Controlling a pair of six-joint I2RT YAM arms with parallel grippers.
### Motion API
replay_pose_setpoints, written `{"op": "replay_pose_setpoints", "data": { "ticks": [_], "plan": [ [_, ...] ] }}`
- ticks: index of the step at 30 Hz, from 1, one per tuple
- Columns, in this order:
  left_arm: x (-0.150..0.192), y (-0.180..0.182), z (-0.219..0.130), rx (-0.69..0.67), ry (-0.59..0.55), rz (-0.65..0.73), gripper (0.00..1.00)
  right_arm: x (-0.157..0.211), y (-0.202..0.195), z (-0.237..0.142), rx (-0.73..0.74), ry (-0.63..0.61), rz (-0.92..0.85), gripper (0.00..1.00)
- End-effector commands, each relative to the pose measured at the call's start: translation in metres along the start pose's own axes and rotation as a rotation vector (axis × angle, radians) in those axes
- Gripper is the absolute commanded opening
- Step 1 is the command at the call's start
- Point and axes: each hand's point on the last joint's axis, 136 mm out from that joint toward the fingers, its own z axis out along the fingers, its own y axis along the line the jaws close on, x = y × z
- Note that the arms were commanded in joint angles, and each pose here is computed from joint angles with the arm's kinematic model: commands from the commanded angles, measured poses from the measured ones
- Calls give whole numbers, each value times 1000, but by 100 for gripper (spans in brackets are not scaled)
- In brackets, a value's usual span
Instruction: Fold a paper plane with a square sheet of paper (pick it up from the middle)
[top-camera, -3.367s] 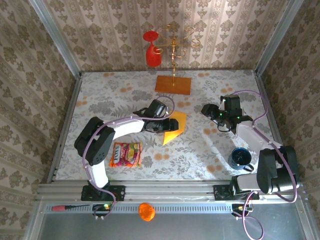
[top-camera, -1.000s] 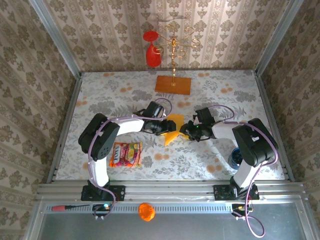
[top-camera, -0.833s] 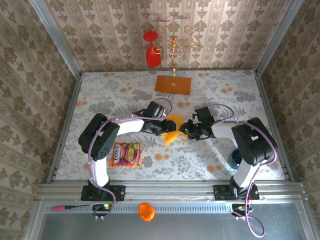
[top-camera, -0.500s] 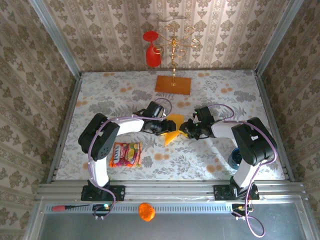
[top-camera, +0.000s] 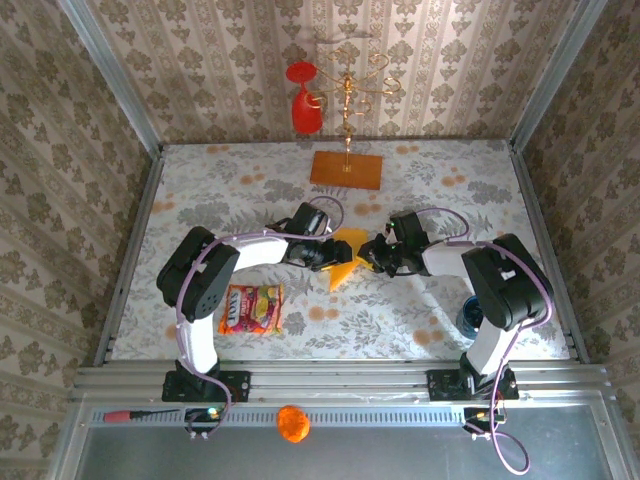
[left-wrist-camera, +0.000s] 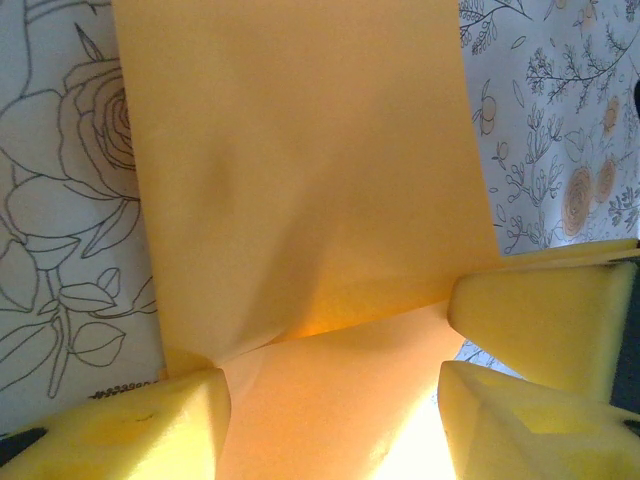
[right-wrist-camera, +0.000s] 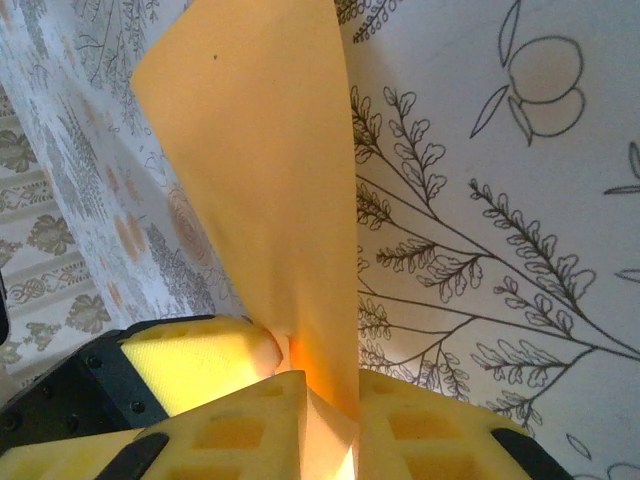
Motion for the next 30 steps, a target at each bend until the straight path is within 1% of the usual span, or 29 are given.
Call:
{"op": "replay_pose_setpoints", "data": {
  "ticks": [1, 11, 15, 18, 21, 24, 27, 30],
  "plan": [
    [20, 36, 6, -101, 55, -65, 59, -3, -11, 5, 24, -14, 18, 19],
    [18, 35, 4, -102, 47, -63, 59, -6, -15, 6, 0, -3, 24, 16],
    [15, 31, -1, -100, 32, -54, 60, -7, -13, 4, -7, -8, 20, 9],
    [5, 21, -13, -92, -16, -21, 63, -8, -10, 1, -14, -18, 15, 4],
    [-6, 7, -28, -77, -79, 28, 65, -9, -6, -4, -15, -32, 12, 3],
    [-12, -5, -41, -67, -140, 112, 66, -12, 0, -13, -16, -64, 8, 3],
    [-12, -15, -51, -78, -196, 221, 68, -16, 3, -25, -4, -107, 4, 2],
    [-9, -29, -58, -92, -236, 348, 73, -19, 4, -36, 14, -148, 13, 2]
  ]
}}
